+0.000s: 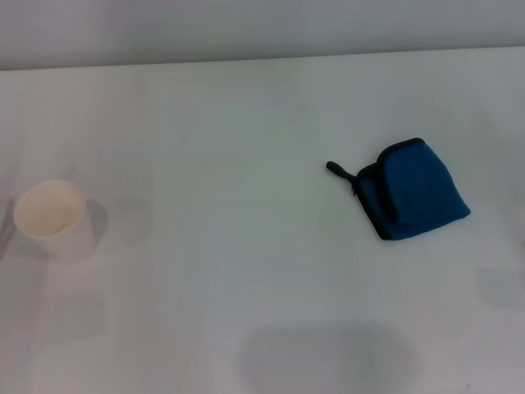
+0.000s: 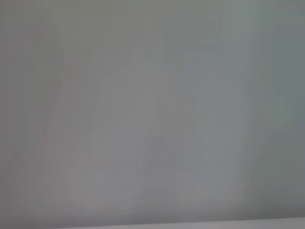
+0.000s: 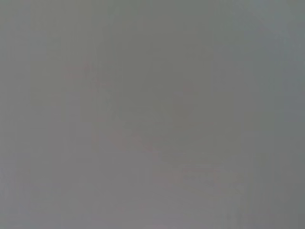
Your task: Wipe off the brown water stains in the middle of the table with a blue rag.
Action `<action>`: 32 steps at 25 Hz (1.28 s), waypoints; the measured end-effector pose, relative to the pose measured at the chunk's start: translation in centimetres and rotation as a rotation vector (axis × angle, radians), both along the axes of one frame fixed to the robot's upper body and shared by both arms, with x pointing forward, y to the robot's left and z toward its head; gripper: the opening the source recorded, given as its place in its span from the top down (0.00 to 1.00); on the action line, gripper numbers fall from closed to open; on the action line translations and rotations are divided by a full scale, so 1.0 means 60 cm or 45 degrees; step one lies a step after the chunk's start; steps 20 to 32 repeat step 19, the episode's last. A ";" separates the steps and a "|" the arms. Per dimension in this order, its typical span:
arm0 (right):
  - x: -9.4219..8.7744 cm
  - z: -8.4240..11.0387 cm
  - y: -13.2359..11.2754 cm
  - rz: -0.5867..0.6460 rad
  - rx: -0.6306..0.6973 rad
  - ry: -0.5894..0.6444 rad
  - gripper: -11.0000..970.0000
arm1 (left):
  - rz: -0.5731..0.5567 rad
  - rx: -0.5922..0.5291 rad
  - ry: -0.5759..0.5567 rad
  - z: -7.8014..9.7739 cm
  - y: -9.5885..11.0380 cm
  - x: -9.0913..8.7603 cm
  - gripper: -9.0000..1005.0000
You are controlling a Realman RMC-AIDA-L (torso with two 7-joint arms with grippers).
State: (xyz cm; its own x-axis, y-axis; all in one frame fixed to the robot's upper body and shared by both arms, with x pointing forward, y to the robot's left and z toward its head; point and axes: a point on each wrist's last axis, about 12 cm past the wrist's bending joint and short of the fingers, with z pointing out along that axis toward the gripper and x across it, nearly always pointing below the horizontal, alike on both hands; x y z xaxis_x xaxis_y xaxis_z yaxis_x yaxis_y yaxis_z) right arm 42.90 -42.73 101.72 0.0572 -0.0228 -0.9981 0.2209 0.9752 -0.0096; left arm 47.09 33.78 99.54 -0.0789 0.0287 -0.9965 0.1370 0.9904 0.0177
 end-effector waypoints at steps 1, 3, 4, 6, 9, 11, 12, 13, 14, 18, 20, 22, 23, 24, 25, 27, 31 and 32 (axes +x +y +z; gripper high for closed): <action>0.001 0.000 0.001 0.001 -0.008 0.001 0.10 | -0.002 0.004 -0.002 0.000 0.000 0.000 0.12; 0.001 0.000 0.001 -0.001 -0.029 0.006 0.10 | 0.001 0.009 -0.005 0.000 0.001 -0.001 0.12; 0.001 0.000 0.001 -0.003 -0.038 0.008 0.10 | 0.006 0.008 -0.005 0.000 0.001 -0.002 0.12; 0.001 -0.001 0.000 -0.008 -0.054 0.019 0.10 | 0.020 0.001 -0.006 -0.001 0.002 -0.004 0.12; 0.002 -0.002 -0.003 -0.017 -0.070 0.035 0.10 | 0.011 0.001 -0.012 0.001 -0.001 -0.001 0.12; 0.002 -0.002 -0.004 -0.021 -0.072 0.039 0.10 | 0.004 0.001 -0.017 0.002 -0.002 0.002 0.12; 0.002 -0.002 -0.004 -0.022 -0.079 0.041 0.10 | 0.004 0.001 -0.017 0.002 -0.002 0.002 0.12; 0.002 -0.003 -0.004 -0.021 -0.092 0.046 0.10 | -0.007 -0.001 -0.034 0.005 -0.004 0.003 0.12; 0.002 -0.003 -0.003 -0.017 -0.105 0.053 0.10 | -0.011 -0.002 -0.041 0.006 -0.005 0.003 0.12; 0.002 -0.005 -0.002 -0.008 -0.140 0.072 0.10 | -0.030 -0.014 -0.104 0.014 -0.008 -0.001 0.12; 0.002 -0.005 -0.002 -0.008 -0.141 0.074 0.10 | -0.034 -0.019 -0.125 0.018 -0.009 -0.002 0.12; 0.002 -0.005 -0.002 -0.008 -0.141 0.074 0.10 | -0.034 -0.019 -0.125 0.018 -0.009 -0.002 0.12; 0.002 -0.005 -0.002 -0.008 -0.141 0.074 0.10 | -0.034 -0.019 -0.125 0.018 -0.009 -0.002 0.12; 0.002 -0.005 -0.002 -0.008 -0.141 0.074 0.10 | -0.034 -0.019 -0.125 0.018 -0.009 -0.002 0.12; 0.002 -0.005 -0.002 -0.008 -0.141 0.074 0.10 | -0.034 -0.019 -0.125 0.018 -0.009 -0.002 0.12; 0.002 -0.005 -0.002 -0.008 -0.141 0.074 0.10 | -0.034 -0.019 -0.125 0.018 -0.009 -0.002 0.12; 0.002 -0.005 -0.002 -0.008 -0.141 0.074 0.10 | -0.034 -0.019 -0.125 0.018 -0.009 -0.002 0.12; 0.002 -0.005 -0.002 -0.008 -0.141 0.074 0.10 | -0.034 -0.019 -0.125 0.018 -0.009 -0.002 0.12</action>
